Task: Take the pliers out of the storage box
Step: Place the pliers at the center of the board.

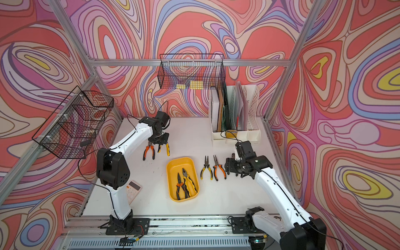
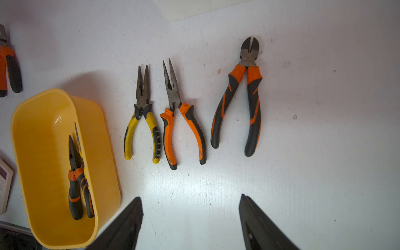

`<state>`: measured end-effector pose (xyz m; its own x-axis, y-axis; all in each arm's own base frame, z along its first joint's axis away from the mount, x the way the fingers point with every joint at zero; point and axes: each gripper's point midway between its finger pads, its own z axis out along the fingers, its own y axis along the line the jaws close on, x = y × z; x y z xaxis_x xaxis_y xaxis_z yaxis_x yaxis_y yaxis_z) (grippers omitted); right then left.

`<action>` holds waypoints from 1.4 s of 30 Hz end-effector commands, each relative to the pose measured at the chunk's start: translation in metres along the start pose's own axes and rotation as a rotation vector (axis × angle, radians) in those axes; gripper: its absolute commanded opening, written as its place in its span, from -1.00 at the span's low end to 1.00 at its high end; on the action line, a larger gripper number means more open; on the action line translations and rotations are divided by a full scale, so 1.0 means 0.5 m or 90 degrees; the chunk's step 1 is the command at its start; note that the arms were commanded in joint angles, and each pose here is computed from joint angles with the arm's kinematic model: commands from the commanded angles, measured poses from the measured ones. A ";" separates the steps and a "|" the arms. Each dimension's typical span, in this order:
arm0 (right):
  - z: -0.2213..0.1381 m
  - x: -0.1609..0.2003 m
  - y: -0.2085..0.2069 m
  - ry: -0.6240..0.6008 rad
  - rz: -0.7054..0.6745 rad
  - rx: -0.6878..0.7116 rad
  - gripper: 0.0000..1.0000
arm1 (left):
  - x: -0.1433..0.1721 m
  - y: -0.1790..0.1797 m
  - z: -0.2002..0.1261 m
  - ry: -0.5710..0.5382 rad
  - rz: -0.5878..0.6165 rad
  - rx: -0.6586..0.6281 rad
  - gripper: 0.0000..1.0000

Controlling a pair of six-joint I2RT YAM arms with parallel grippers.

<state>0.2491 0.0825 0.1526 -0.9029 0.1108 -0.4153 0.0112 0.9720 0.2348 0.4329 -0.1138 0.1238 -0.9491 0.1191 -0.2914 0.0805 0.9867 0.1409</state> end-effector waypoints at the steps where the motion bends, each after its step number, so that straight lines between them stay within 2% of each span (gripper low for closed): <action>1: 0.011 0.006 -0.017 0.012 0.010 0.027 0.49 | -0.033 -0.010 0.013 -0.019 0.009 0.026 -1.00; 6: 0.012 0.007 -0.021 0.015 0.013 0.035 0.49 | -0.043 -0.015 0.070 0.004 -0.016 0.040 -1.00; 12: 0.012 0.006 -0.024 0.011 0.015 0.041 0.49 | -0.056 -0.006 0.107 0.013 -0.058 0.063 -1.00; 26: 0.015 0.007 -0.025 0.017 0.015 0.043 0.51 | -0.017 0.022 0.199 0.107 -0.079 0.050 -1.00; 27: 0.016 0.008 -0.025 0.019 0.014 0.042 0.51 | -0.015 0.027 0.202 0.110 -0.086 0.047 -0.92; 28: 0.017 0.009 -0.025 0.019 0.014 0.042 0.51 | -0.013 0.031 0.205 0.113 -0.091 0.042 -0.70; 29: 0.017 0.008 -0.024 0.020 0.014 0.041 0.51 | -0.012 0.033 0.206 0.115 -0.092 0.040 -0.59; 34: 0.018 0.010 -0.024 0.023 0.015 0.041 0.51 | -0.015 0.054 0.202 0.108 -0.106 0.018 -0.12; 40: 0.018 0.009 -0.020 0.024 0.013 0.034 0.52 | -0.025 0.070 0.181 0.084 -0.101 0.000 -0.04; 42: 0.016 0.008 -0.019 0.021 0.012 0.032 0.53 | -0.030 0.077 0.166 0.064 -0.104 -0.004 0.06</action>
<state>0.2511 0.0761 0.1438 -0.9114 0.1209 -0.3934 0.0450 0.9794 0.1968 0.4768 -0.0766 0.0375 -0.9833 -0.0493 -0.1753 -0.0643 0.9947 0.0807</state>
